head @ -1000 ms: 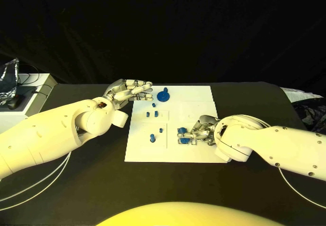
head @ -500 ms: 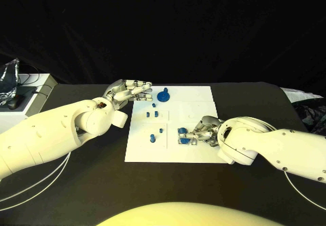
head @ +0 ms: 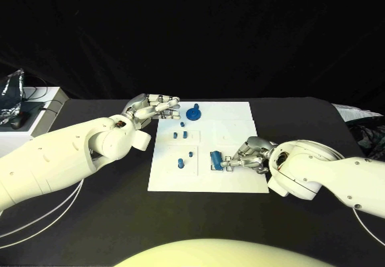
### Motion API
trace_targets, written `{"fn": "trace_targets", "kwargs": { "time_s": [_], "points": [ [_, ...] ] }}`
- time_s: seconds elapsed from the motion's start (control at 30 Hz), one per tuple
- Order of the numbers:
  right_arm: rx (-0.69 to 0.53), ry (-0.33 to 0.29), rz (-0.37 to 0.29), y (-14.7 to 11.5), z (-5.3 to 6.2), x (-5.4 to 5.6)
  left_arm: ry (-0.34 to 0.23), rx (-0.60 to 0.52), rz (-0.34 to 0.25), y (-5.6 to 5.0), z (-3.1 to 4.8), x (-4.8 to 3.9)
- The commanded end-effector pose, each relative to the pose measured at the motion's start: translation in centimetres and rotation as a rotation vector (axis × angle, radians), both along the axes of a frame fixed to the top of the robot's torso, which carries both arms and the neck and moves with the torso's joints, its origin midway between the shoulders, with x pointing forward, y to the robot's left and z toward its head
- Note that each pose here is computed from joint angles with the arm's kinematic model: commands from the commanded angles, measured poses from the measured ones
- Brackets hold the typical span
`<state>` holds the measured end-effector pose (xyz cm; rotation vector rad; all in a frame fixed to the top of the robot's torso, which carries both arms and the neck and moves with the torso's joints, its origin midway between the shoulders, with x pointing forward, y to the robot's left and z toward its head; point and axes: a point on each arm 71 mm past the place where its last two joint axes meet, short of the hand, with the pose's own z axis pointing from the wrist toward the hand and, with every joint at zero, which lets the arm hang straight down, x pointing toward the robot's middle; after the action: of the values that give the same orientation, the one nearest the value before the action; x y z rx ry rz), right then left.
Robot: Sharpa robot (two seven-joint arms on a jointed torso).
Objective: Assemble the parts on the task board
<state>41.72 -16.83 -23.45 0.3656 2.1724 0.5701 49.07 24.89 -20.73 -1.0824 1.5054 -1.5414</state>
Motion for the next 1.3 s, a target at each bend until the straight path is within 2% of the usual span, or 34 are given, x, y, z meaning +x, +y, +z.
{"fn": "trace_targets", "kwargs": {
  "time_s": [0.03,0.2,0.57,0.97,1.3],
  "points": [
    [0.078,-0.029,0.092,0.5,0.3,-0.2,0.004,-0.006,-0.002,-0.1,0.0,-0.01],
    [0.092,-0.044,0.099,0.3,0.4,0.0,0.007,-0.005,-0.002,-0.1,-0.04,0.01],
    [0.05,-0.073,0.065,0.2,0.1,0.6,0.009,-0.006,-0.002,-0.1,-0.08,0.03],
    [0.03,-0.067,0.083,1.2,-0.3,0.5,0.01,-0.005,-0.002,-0.1,-0.09,0.03],
    [0.012,-0.082,0.068,1.1,-0.5,0.5,0.01,-0.005,-0.002,-0.1,-0.09,0.03]
  ]
}}
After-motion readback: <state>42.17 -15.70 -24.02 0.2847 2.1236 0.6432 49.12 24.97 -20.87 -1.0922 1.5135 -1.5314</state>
